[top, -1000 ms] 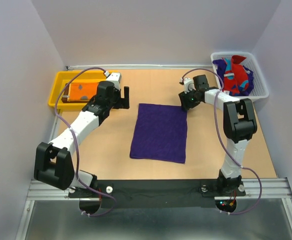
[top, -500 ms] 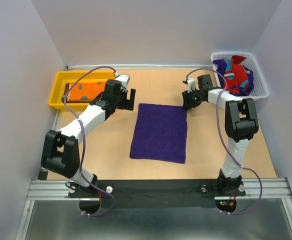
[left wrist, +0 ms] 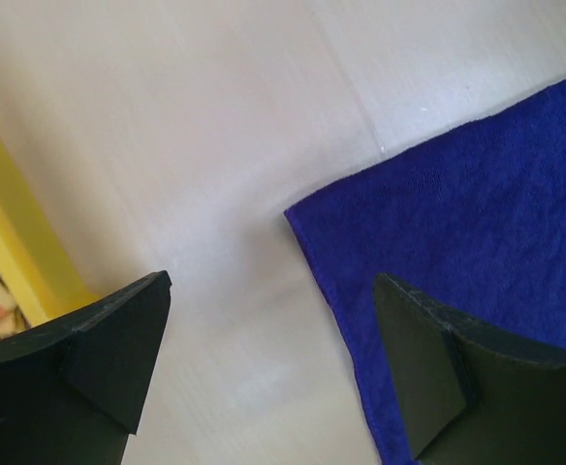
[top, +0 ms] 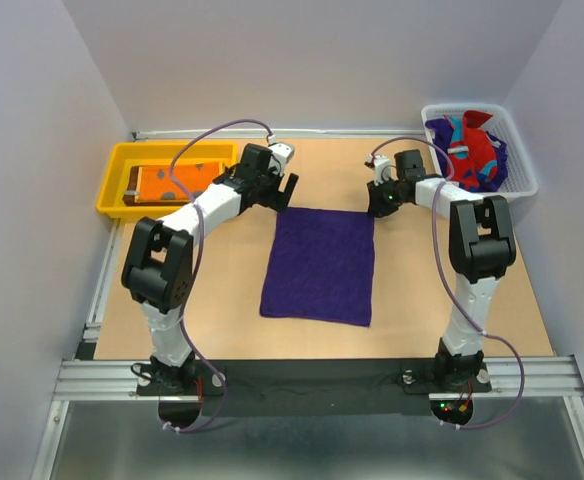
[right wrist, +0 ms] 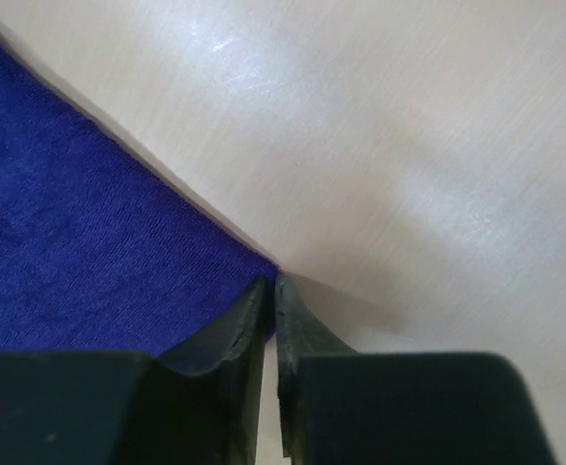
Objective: Fold and stack the towels
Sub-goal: Fold the towel
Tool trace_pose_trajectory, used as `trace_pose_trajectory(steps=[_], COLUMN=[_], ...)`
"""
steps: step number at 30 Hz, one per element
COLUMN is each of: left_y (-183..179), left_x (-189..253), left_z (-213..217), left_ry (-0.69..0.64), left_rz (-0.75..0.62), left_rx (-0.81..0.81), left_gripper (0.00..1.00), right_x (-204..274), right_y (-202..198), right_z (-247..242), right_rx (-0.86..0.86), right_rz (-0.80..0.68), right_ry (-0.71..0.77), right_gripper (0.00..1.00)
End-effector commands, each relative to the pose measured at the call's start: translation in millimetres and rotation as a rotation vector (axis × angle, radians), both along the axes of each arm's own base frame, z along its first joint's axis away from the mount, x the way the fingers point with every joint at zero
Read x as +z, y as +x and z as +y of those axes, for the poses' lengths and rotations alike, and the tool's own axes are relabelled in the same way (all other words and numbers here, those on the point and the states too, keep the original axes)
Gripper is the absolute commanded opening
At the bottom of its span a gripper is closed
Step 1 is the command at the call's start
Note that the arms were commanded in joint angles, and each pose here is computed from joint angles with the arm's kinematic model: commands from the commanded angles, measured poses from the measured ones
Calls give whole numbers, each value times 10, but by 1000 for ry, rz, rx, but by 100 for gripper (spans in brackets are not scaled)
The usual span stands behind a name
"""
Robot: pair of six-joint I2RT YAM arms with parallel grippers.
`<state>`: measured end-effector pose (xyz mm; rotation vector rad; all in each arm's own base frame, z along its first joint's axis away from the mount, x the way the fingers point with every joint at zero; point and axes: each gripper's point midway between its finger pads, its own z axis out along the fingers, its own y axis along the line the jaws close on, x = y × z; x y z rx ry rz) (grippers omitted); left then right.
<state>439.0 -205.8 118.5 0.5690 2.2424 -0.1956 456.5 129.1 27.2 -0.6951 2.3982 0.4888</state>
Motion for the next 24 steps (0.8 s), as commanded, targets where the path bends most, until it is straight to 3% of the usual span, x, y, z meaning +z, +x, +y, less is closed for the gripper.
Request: trace_pose_trajectory(steps=[1,3,17,24], left_y=[210,297,349,323], left_x=[106,83,-467,-588], left_z=[-188,-234,-464,-464], left_ry=[11,17,20,32], left_rz=[-41,-49,94,124], left_rx=[-106,-122,-246,-253], left_gripper=[96,92,53,51], right_x=[-425,-443,-493,-496], right_y=[-365,-378,-413,-408], right_z=[-52,-56,-58,-81], right_rx=[17,22,31,26], right_rz=[169,175,190,188], right_ry=[-41,-45,-51,-63], right_gripper=[10,1,1,0])
